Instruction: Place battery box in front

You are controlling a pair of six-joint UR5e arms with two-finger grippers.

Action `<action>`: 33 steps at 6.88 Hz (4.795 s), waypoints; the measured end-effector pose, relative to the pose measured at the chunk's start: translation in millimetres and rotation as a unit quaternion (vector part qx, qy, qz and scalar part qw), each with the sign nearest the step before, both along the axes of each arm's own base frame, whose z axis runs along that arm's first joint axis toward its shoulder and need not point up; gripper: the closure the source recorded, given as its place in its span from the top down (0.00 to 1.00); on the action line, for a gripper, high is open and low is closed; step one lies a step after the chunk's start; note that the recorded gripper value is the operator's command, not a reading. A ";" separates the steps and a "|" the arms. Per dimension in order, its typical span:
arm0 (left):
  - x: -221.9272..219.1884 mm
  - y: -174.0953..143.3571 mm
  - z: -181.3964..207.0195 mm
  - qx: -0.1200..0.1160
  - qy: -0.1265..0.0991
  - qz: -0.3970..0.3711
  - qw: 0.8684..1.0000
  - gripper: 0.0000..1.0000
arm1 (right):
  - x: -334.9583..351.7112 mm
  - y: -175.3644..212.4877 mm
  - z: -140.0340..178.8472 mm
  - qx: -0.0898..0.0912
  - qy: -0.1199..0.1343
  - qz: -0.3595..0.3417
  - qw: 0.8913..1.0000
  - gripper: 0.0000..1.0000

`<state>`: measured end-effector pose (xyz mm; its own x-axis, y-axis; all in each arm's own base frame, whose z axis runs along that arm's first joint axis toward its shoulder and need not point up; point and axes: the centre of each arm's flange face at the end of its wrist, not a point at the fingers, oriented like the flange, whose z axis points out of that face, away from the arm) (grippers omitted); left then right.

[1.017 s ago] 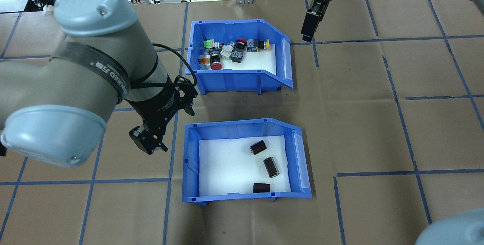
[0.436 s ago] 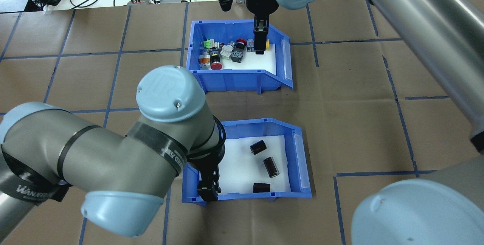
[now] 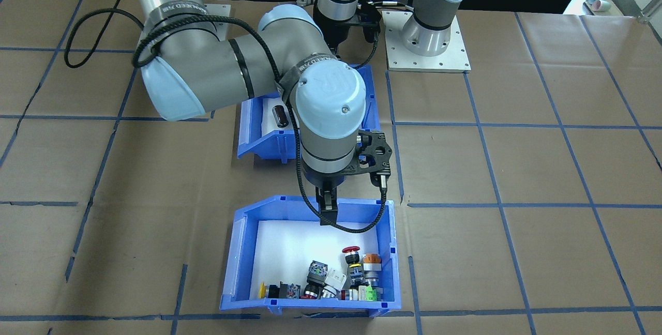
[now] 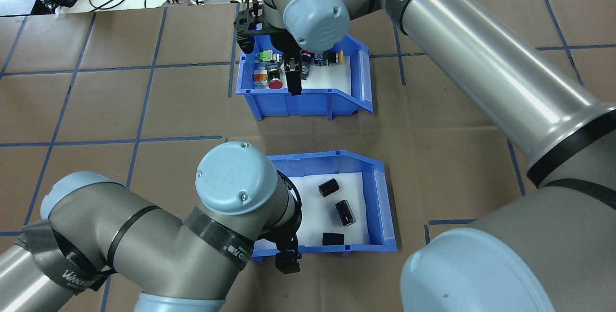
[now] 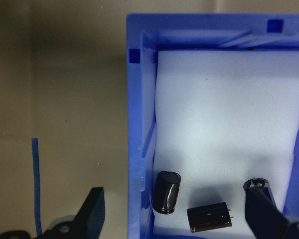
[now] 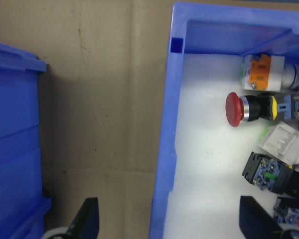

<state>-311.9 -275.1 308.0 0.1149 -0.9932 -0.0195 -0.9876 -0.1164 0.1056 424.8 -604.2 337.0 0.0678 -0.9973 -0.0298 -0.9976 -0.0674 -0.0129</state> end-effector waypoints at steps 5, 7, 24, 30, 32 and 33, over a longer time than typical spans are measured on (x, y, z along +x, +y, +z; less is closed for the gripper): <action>-5.6 10.5 -39.0 0.023 -0.010 -0.004 1.000 0.45 | 7.4 1.9 -78.6 0.003 0.003 -0.001 1.000 0.51; -12.3 15.7 -42.3 0.028 -0.004 -0.013 1.000 0.11 | 7.9 3.3 -76.8 -0.002 0.001 -0.005 1.000 0.29; 4.0 -229.0 72.6 -0.096 0.005 -0.107 0.990 0.00 | -404.2 70.4 63.1 0.006 0.039 -0.004 0.999 0.05; -43.0 -340.1 0.7 -0.139 0.045 -0.112 0.983 0.03 | -399.1 191.5 52.4 -0.069 0.053 -0.024 0.996 0.05; -47.3 -345.0 -20.0 -0.134 0.046 -0.111 0.984 0.10 | -394.6 210.3 48.0 -0.070 0.052 -0.024 0.996 0.05; -48.3 -345.1 -23.3 -0.132 0.046 -0.110 0.984 0.34 | -393.0 217.2 46.0 -0.069 0.053 -0.024 0.996 0.05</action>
